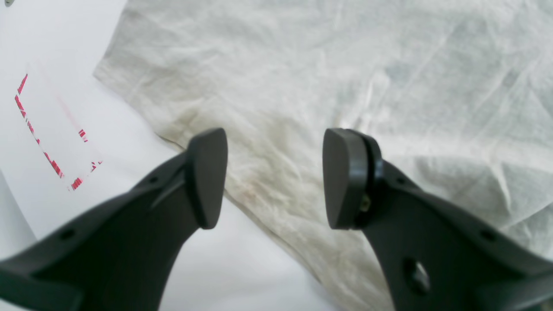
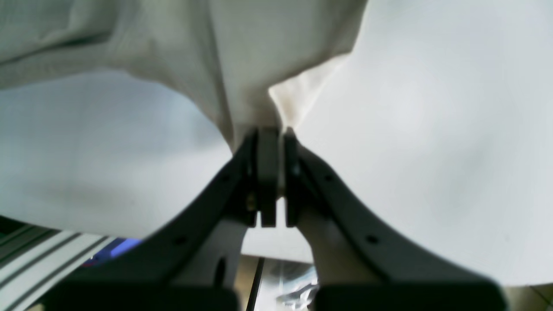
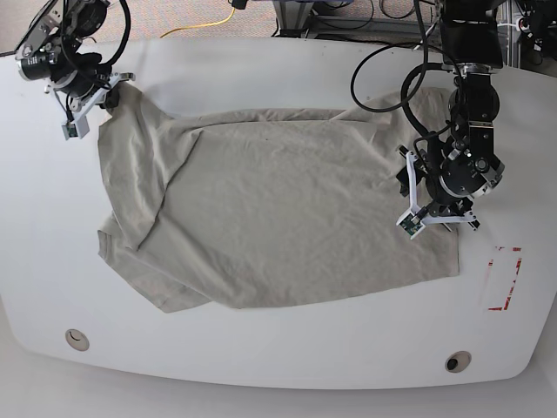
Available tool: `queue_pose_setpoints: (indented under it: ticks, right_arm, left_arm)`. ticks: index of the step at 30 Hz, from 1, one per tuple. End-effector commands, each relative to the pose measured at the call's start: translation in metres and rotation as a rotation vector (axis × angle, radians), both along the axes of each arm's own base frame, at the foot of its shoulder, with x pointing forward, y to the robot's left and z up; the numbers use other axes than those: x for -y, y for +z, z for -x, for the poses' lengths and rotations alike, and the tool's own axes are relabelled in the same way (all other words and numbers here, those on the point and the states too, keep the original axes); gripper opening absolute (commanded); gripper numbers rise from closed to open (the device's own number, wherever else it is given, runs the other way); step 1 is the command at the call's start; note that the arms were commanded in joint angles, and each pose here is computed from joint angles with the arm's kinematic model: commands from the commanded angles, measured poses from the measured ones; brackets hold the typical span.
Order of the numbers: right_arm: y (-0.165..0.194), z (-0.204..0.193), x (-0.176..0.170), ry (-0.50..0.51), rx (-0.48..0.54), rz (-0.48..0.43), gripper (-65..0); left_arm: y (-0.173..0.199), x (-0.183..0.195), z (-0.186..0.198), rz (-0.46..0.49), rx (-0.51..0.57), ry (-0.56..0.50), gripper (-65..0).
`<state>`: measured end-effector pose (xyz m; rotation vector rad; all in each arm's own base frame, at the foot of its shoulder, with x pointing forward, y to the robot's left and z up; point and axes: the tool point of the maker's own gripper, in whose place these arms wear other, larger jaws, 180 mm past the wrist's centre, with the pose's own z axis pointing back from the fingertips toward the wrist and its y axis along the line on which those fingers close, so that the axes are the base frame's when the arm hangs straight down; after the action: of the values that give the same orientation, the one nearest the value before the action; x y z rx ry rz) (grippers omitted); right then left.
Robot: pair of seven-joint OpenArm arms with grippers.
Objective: Layout the t-shirt on the table in an organized manner, then fold the t-shirt properly
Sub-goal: 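Pull the shirt corner with the right gripper away from the left gripper, then lower the right gripper and release the shirt corner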
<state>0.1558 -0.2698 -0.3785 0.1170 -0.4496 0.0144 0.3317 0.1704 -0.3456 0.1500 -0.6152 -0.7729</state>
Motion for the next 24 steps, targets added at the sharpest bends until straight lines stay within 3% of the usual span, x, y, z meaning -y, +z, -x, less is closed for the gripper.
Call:
queue_pose_setpoints:
  ticks: [1,9,16,24]
  right_arm:
    - [0.005,0.007,-0.007,0.005,0.015,0.006,-62.9]
    - [-0.008,0.058,-0.028,-0.019,-0.071,-0.063,-62.9]
    - [0.003,0.082,-0.021,-0.085,-0.045,-0.127,-62.9]
    - [0.016,0.095,-0.003,-0.129,-0.020,-0.128,-62.5]
  left_arm:
    - [0.012,-0.001,-0.008,0.002,0.041,-0.001,-33.2]
    - [0.012,-0.001,-0.008,0.002,0.039,-0.001,-33.2]
    - [0.009,-0.001,-0.005,0.003,0.030,-0.002,-33.2]
    - [0.004,0.006,-0.001,0.022,0.019,-0.005,-33.2]
